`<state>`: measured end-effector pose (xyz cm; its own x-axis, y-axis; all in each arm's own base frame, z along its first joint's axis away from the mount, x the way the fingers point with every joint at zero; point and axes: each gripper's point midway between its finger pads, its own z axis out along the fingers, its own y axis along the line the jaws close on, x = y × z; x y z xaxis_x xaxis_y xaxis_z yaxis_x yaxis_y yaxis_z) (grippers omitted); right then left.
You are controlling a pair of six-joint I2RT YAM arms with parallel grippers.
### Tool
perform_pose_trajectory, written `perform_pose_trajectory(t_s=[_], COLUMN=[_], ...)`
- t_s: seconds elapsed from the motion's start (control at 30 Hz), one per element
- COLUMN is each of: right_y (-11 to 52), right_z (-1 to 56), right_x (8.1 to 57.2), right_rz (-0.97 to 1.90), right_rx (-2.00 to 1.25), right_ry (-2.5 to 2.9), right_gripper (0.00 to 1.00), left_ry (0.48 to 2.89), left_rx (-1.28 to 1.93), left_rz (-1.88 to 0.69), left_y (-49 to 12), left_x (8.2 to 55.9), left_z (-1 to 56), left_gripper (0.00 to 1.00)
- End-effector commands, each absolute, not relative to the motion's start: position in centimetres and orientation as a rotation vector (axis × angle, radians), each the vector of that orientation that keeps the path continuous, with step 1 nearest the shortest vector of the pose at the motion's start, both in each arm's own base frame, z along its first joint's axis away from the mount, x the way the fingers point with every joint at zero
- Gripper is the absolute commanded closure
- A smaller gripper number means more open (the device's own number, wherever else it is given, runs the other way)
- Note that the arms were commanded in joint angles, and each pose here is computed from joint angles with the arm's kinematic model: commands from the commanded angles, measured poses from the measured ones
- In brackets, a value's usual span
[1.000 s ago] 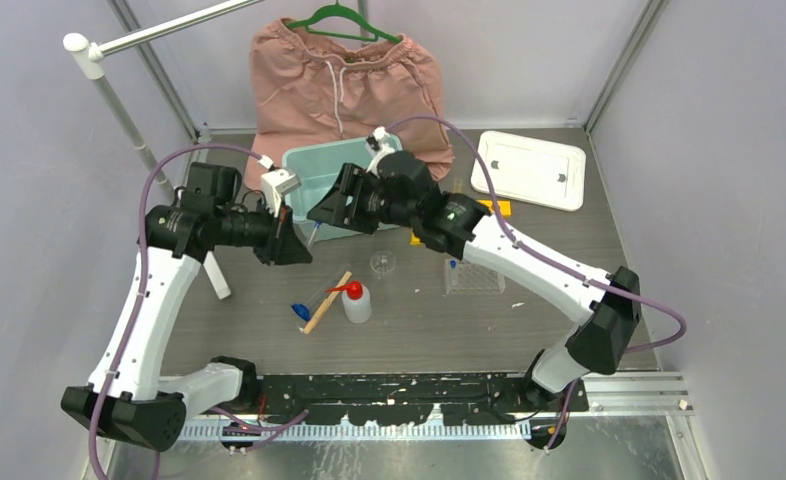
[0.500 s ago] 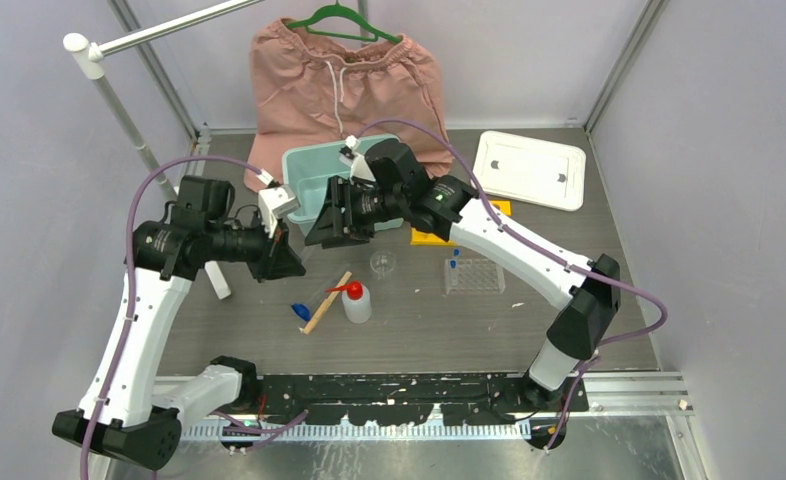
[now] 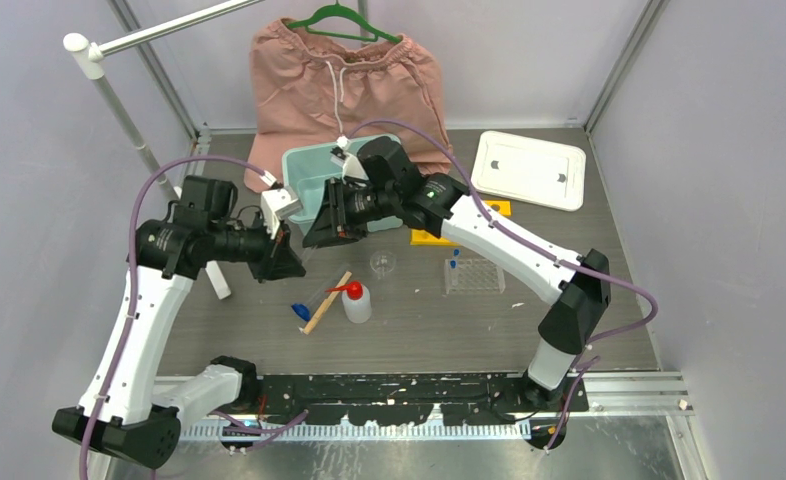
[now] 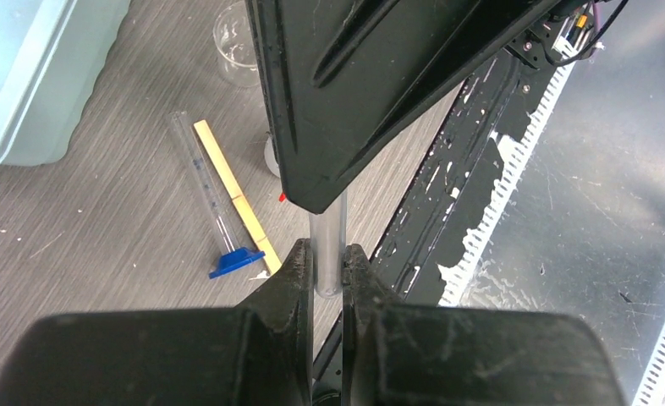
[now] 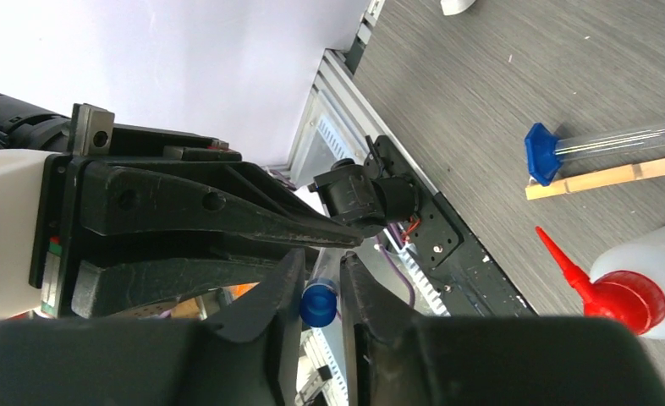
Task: Organize the chemistry lab equipment
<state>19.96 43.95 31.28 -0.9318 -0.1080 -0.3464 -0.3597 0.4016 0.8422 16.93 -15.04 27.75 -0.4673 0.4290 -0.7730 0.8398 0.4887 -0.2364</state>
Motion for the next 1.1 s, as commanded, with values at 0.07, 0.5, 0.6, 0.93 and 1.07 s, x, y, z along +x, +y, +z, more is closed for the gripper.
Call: perform_pose_trajectory(t_s=[0.07, 0.5, 0.6, 0.93, 1.07], right_y=[44.0, 33.7, 26.2, 9.9, 8.5], right_z=[34.1, 29.8, 28.2, 22.9, 20.0], right_x=[19.1, 24.5, 27.1, 28.9, 29.4], right_rz=[1.605, 1.026, 0.644, -0.027, -0.078], right_rx=[-0.482, -0.32, -0.184, 0.183, 0.275], right_ry=[2.339, 2.458, 2.443, 2.389, 2.386], right_gripper=[0.88, 0.99, 0.99, 0.99, 0.99], left_ry=[2.046, 2.09, 2.11, 2.15, 2.173], left_rx=[1.072, 0.97, 0.96, 0.926, 0.91], left_rz=[-0.782, -0.704, -0.684, -0.653, -0.658], left_y=[-15.0, -14.3, -14.0, -13.6, -13.6], left_x=[17.2, 18.6, 18.7, 19.3, 19.4], left_z=[28.0, 27.7, 27.4, 27.0, 26.9], left_gripper=[1.0, 0.0, 0.0, 0.0, 0.0])
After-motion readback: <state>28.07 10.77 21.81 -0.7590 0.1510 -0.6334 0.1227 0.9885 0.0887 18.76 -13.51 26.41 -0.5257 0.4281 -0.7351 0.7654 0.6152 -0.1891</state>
